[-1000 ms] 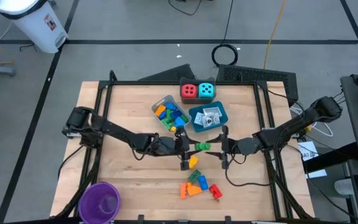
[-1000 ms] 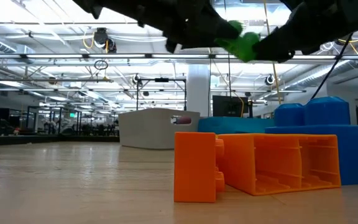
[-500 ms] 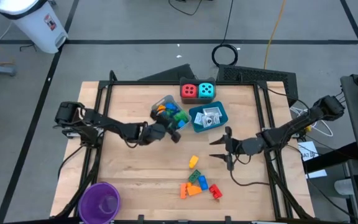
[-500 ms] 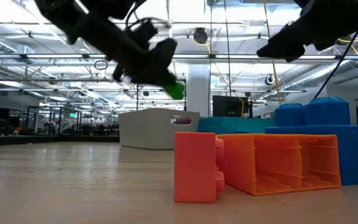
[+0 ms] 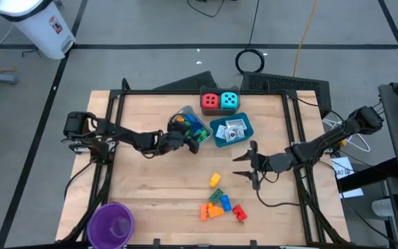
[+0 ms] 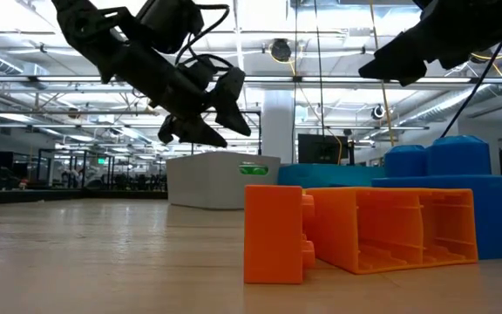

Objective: Pick & Place Toys
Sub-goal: Put the red game piece into the gray bin

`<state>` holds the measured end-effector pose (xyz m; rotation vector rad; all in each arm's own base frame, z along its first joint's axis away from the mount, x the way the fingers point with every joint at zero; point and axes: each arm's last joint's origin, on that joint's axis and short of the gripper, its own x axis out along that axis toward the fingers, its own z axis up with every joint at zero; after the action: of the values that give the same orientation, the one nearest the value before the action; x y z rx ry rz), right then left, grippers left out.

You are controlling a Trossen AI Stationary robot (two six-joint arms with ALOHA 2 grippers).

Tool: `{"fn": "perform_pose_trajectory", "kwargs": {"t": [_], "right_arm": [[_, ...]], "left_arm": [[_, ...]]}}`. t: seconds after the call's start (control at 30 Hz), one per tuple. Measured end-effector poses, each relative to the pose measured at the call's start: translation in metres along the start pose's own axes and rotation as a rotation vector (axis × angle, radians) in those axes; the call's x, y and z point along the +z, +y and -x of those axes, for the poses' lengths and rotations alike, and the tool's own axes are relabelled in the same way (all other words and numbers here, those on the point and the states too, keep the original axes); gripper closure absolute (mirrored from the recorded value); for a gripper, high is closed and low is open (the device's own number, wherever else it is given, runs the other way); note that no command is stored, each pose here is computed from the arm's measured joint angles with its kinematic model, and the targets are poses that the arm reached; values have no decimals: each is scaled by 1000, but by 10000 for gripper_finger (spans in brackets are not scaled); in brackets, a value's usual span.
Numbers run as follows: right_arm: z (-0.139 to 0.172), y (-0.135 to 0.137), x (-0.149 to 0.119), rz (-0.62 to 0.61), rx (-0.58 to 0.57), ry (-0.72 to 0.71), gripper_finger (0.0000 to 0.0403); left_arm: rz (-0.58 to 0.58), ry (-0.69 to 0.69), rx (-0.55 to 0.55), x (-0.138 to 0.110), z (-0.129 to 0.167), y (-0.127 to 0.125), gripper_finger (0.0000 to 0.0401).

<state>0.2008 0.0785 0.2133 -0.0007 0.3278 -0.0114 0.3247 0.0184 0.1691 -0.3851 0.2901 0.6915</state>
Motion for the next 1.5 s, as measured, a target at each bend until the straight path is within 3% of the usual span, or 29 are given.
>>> {"fn": "perform_pose_trajectory", "kwargs": {"t": [0.17,0.5,0.67,0.8,0.9,1.2,1.33,1.5], "right_arm": [[0,1,0,-30,33,7,203],[1,8,-1,-112,244,39,209],[2,32,-22,-75,443,32,209],[3,57,-36,-151,562,-13,206],[1,78,-46,-216,622,57,205],[-27,130,-67,-221,636,422,246],[-33,130,-80,-218,535,623,276],[-33,117,-82,-184,398,673,317]], "left_arm": [[6,8,-12,0,0,0,106],[22,-9,-23,2,0,-1,106],[56,-58,-52,7,0,-5,103],[67,-82,-67,10,1,-6,107],[87,-81,-68,10,1,-6,107],[214,-33,-145,6,4,-13,105],[240,-10,-180,3,8,-18,105],[231,-1,-199,-1,12,-23,105]]}}
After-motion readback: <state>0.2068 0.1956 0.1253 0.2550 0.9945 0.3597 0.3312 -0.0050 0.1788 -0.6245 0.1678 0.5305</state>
